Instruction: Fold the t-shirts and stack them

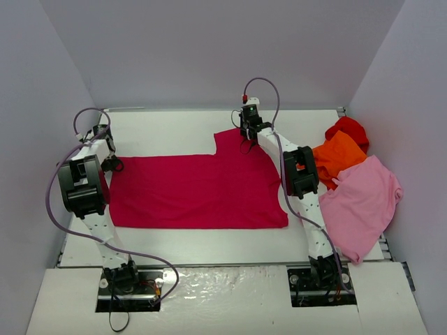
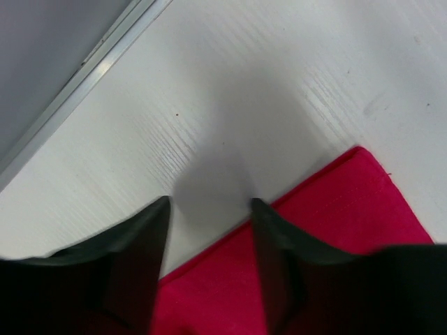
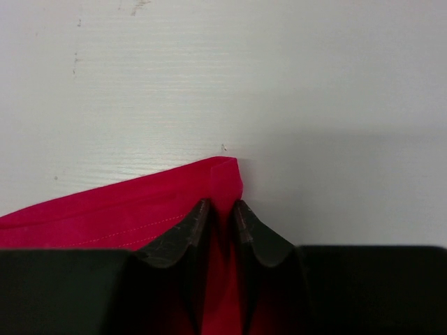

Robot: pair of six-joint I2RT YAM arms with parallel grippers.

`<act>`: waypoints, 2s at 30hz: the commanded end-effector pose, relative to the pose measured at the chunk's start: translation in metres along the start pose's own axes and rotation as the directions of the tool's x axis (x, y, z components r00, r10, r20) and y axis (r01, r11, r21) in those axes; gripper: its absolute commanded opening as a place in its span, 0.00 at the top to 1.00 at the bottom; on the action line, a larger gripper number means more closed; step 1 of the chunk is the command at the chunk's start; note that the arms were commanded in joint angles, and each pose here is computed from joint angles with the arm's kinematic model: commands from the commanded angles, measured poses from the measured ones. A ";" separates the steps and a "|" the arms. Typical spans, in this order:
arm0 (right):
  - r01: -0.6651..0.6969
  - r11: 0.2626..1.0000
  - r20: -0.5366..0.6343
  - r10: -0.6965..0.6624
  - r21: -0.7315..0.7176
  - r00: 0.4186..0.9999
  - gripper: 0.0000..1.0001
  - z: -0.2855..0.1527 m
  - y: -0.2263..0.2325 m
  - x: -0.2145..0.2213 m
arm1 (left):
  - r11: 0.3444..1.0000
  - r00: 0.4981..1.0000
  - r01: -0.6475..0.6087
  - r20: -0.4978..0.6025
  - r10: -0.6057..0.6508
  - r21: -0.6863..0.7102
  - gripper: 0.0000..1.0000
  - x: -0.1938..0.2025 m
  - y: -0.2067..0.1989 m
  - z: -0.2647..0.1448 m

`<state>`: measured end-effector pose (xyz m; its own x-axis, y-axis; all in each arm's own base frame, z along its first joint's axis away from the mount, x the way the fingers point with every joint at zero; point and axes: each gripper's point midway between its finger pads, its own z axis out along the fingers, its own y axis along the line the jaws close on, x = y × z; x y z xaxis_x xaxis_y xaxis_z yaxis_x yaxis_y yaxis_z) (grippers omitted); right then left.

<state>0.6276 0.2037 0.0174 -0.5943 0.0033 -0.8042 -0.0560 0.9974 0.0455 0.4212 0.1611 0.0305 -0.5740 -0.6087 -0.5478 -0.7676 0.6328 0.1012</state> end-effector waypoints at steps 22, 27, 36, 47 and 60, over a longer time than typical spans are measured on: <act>-0.005 1.000 -0.076 0.007 0.022 0.997 0.83 -0.009 -0.019 0.017 | 0.981 0.989 0.070 0.113 -0.092 0.180 0.27 -0.078 -0.033 -0.033; -0.003 1.000 -0.074 0.005 0.021 0.997 0.83 -0.011 -0.019 0.016 | 0.932 0.991 0.134 -0.022 -0.134 0.336 0.29 -0.072 -0.058 -0.007; -0.003 0.999 -0.076 0.005 0.032 0.997 0.83 -0.009 -0.023 0.018 | 0.893 0.988 0.156 -0.079 -0.136 0.422 0.32 -0.079 -0.061 -0.014; -0.007 1.000 -0.084 0.009 0.026 0.996 0.83 -0.010 -0.022 0.020 | 0.832 0.988 0.154 -0.074 -0.136 0.532 0.32 -0.079 -0.062 -0.071; -0.016 1.000 -0.096 0.018 0.023 0.995 0.83 -0.016 -0.022 0.024 | 0.857 0.982 0.163 -0.163 -0.094 0.489 0.32 -0.049 -0.069 -0.035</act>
<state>0.6254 0.1967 0.0169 -0.5898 0.0316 -0.8070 -0.0494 0.9960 0.0751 0.4799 0.1285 0.0705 -0.5497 -0.7411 -0.3854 -0.6261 0.6710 -0.3972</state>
